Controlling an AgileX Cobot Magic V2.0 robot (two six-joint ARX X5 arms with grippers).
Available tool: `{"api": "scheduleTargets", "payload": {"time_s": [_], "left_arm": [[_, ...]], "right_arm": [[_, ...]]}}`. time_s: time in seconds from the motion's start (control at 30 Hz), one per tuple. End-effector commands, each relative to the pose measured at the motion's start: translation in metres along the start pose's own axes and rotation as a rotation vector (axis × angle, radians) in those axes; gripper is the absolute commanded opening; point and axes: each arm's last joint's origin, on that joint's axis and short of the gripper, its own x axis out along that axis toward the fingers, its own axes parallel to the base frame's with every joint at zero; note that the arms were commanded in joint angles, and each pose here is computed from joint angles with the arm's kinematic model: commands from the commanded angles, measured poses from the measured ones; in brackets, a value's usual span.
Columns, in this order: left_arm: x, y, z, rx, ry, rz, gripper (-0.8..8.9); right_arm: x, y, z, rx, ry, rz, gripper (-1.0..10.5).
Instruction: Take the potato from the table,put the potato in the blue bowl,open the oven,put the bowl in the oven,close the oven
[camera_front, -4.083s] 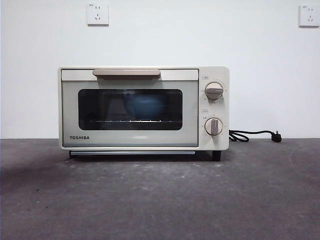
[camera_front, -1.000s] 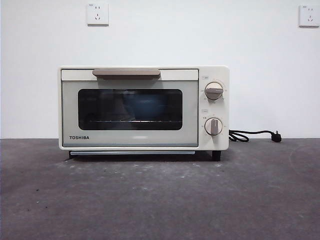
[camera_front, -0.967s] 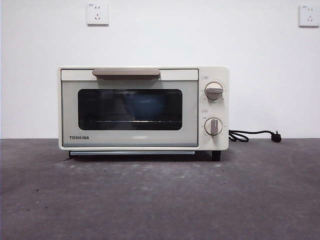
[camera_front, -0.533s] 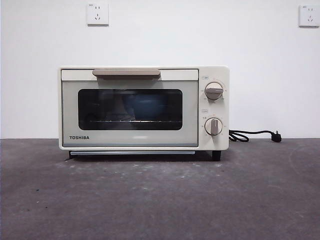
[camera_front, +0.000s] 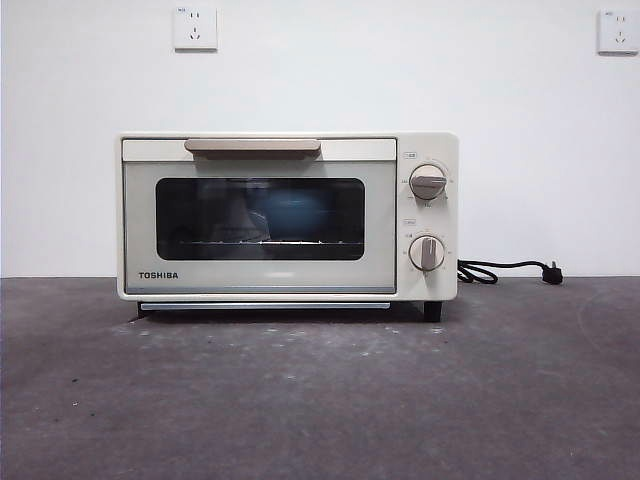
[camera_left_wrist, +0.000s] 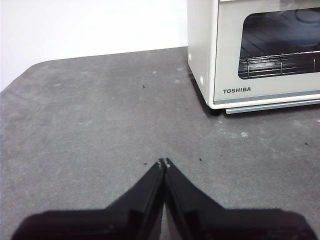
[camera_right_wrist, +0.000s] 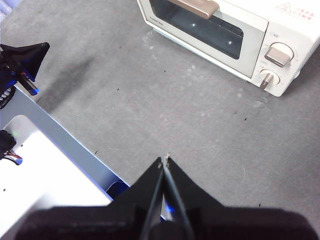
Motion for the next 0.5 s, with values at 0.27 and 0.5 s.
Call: {"api": "scheduleTargets", "payload": {"time_s": [0.27,0.5], "left_arm": [[0.0014,-0.0002,-0.0043,-0.013,0.010,-0.002,-0.04],[0.0014,-0.0002,-0.0043,-0.013,0.010,-0.002,-0.04]], "right_arm": [[-0.0005,0.0002,-0.0021,0.008,0.014,0.001,0.0],[-0.0103,-0.0060,-0.0021,-0.018,-0.057,-0.049,0.0]]}}
